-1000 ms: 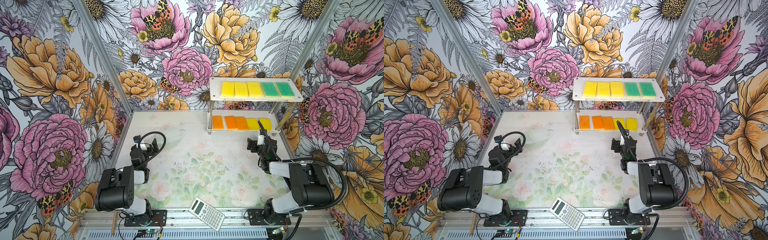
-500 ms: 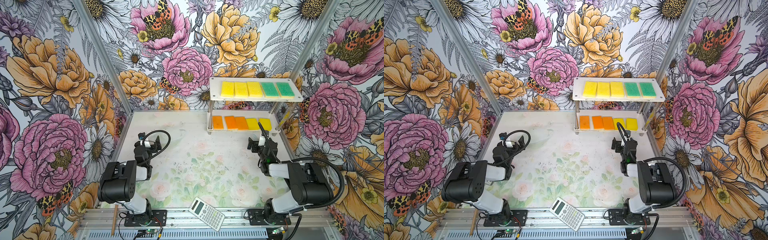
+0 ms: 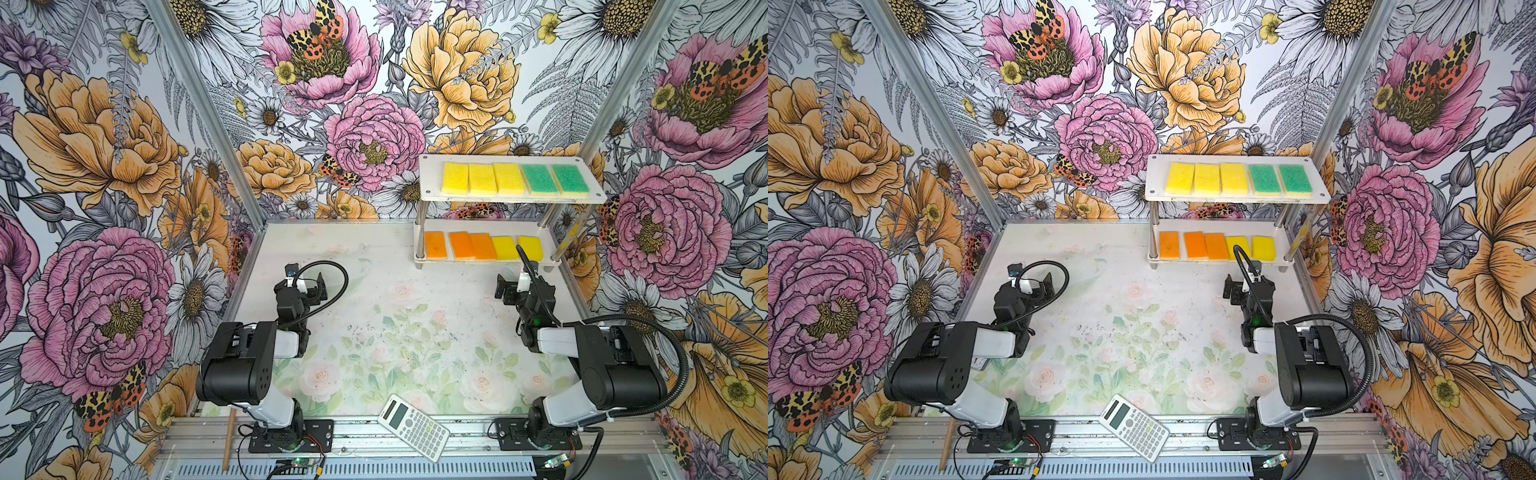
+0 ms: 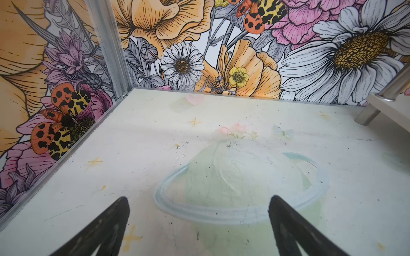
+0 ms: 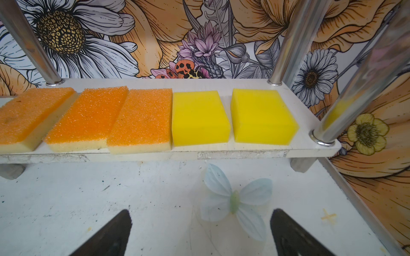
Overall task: Arrange cleaning sponges on a shelf
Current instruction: Reset both arms
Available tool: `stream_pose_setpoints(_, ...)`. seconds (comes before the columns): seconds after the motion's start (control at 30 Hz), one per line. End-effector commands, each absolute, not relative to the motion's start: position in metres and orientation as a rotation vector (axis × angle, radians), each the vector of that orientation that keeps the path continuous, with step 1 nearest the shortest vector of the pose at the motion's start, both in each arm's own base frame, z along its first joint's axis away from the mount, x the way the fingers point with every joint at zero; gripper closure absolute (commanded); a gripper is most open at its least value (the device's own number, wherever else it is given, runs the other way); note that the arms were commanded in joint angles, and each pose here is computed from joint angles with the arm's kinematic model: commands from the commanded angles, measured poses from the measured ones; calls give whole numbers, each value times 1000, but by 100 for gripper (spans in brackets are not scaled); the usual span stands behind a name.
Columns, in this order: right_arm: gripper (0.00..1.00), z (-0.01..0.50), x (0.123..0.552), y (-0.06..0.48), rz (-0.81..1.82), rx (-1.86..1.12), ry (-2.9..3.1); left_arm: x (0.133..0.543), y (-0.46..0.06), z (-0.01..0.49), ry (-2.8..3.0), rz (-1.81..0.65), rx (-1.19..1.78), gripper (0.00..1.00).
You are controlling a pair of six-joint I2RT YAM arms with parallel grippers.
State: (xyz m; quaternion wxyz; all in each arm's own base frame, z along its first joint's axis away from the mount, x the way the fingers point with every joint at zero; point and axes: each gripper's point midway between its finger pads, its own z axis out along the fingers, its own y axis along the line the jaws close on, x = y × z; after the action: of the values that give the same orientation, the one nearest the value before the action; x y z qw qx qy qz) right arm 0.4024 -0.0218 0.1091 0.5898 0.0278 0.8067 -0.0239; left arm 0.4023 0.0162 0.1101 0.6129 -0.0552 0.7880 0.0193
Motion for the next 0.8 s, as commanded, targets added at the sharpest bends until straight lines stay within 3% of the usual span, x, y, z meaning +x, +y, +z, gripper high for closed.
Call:
stream_pose_setpoints(0.0, 0, 111, 403, -22, -59, 78, 1854, 403, 19, 119, 1791, 70, -129, 1)
stream_pose_setpoints(0.77, 0, 111, 403, -22, -60, 78, 1853, 403, 18, 120, 1788, 83, -128, 1)
